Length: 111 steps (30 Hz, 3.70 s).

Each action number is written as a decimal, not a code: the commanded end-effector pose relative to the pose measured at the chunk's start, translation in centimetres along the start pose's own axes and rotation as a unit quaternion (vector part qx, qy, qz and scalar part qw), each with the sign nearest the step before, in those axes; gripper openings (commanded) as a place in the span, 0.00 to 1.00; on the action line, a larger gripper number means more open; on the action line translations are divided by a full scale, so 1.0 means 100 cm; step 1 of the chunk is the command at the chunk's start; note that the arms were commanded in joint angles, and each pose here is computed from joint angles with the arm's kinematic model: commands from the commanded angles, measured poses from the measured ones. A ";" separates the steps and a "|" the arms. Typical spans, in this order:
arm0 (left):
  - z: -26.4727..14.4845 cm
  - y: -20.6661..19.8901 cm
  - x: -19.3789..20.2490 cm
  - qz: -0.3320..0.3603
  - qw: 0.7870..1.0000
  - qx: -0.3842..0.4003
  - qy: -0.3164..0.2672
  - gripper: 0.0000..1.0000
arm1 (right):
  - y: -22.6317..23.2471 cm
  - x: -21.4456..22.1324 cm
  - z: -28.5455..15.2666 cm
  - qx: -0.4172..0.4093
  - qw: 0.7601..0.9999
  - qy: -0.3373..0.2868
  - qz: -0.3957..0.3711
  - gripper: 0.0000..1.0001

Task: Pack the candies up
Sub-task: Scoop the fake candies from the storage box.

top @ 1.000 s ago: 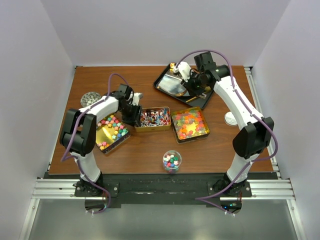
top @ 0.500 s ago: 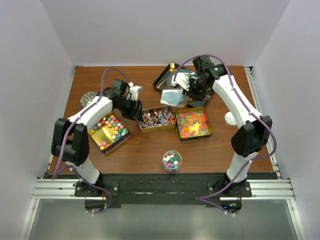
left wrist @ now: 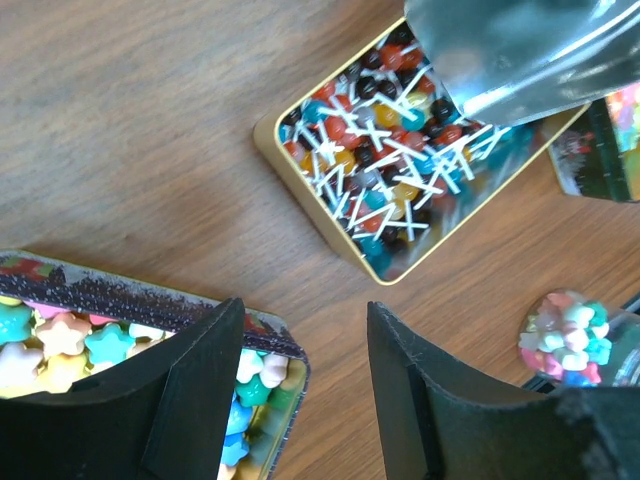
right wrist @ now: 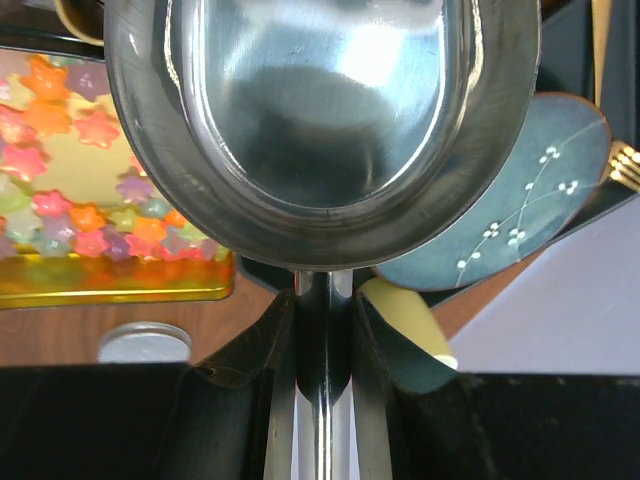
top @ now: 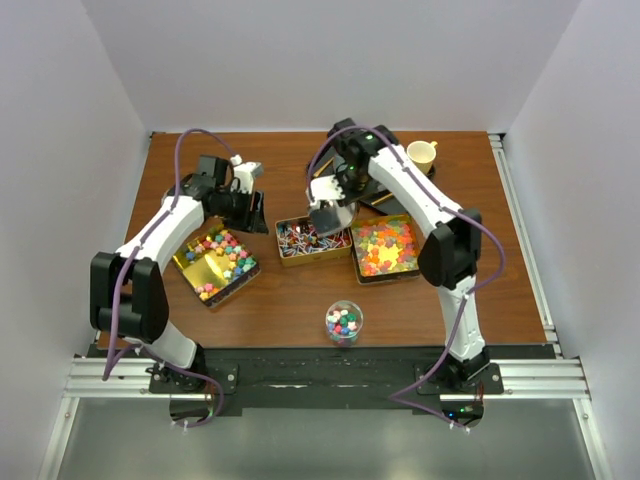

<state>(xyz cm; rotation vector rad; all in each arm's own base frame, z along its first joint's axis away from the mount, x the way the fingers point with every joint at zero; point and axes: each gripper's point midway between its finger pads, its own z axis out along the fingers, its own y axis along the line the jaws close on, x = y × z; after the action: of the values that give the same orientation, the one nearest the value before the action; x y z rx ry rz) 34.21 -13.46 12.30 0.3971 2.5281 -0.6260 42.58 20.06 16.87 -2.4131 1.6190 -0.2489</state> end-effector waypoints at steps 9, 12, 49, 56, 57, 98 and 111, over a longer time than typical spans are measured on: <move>0.036 0.016 0.019 -0.069 0.998 -0.003 0.012 0.50 | 0.035 0.042 -0.048 -0.076 0.970 0.207 -0.105 0.00; 0.045 0.015 0.022 -0.084 0.996 0.008 0.021 0.47 | 0.034 0.039 -0.049 -0.075 0.964 0.226 -0.116 0.00; 0.098 -0.030 0.058 -0.092 0.988 0.107 0.065 0.34 | 0.071 -0.054 0.056 -0.136 0.978 0.146 0.066 0.00; 0.098 -0.029 0.051 -0.086 0.989 0.105 0.060 0.33 | 0.082 -0.078 0.067 -0.161 0.978 0.104 0.084 0.00; 0.098 -0.030 0.051 -0.084 0.989 0.106 0.063 0.33 | 0.089 -0.085 0.069 -0.176 0.976 0.086 0.091 0.00; 0.060 0.015 0.008 -0.078 0.992 0.094 0.021 0.37 | 0.065 -0.070 0.062 -0.091 0.974 -0.085 0.189 0.00; 0.047 0.032 -0.004 -0.082 0.993 0.080 0.015 0.37 | 0.056 -0.061 0.049 -0.011 0.977 -0.082 0.196 0.00</move>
<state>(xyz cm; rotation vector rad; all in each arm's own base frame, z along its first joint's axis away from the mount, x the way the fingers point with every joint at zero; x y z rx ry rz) 36.89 -13.53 6.61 0.2174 2.5953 -0.8940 35.62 23.32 7.36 -2.1131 2.0675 0.0848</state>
